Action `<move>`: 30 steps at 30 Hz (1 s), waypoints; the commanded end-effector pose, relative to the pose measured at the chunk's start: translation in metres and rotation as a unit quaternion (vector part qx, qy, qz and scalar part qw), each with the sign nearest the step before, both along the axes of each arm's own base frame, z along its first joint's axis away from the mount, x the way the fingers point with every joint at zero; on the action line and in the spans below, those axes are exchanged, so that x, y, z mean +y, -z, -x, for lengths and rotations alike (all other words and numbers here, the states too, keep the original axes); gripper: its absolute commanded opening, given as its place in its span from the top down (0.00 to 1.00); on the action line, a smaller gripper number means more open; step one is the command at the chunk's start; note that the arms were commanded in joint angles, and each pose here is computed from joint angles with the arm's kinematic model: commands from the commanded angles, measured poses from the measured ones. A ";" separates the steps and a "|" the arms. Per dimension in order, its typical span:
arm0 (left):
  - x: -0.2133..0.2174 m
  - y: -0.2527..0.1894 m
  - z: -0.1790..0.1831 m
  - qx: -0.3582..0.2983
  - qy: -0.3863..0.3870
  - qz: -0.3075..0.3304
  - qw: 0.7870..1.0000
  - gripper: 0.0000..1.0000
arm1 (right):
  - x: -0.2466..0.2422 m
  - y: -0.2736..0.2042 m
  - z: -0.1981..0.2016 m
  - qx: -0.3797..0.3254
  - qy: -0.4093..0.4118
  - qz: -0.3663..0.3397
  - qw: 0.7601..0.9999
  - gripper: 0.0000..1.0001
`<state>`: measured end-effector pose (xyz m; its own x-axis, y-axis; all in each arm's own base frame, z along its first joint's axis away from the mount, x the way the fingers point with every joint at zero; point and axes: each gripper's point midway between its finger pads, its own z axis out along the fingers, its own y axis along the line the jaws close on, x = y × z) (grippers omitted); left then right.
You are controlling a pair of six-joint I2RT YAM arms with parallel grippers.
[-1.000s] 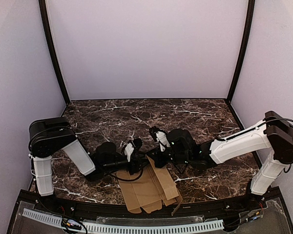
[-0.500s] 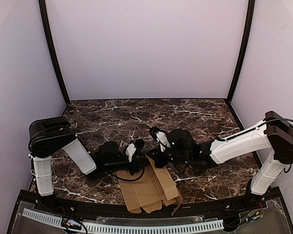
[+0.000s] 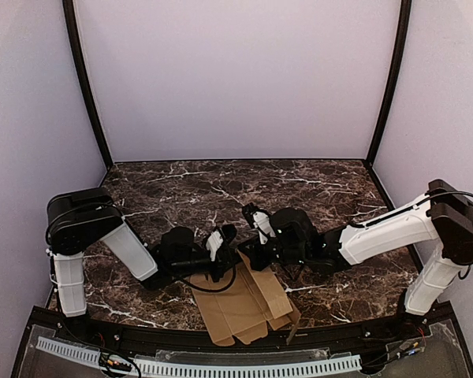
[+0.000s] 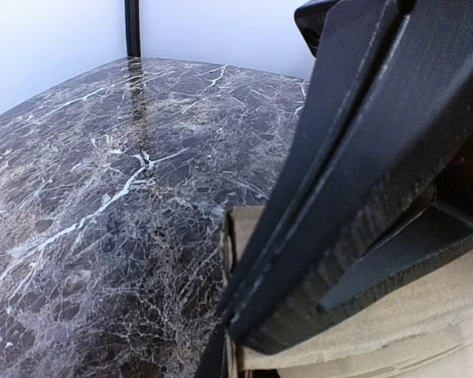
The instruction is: Fold the paper box
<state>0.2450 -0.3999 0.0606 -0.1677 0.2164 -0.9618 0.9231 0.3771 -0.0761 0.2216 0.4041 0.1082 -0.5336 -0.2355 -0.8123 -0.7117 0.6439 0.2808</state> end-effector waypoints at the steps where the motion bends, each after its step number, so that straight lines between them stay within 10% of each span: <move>1: -0.003 -0.007 -0.002 0.000 0.002 0.004 1.000 1.00 | -0.018 0.034 0.011 0.035 0.003 0.052 0.998 1.00; 30: 0.060 -0.020 -0.042 -0.049 -0.204 -0.044 0.977 1.00 | -0.069 -0.050 0.017 -0.008 0.048 0.037 0.998 0.88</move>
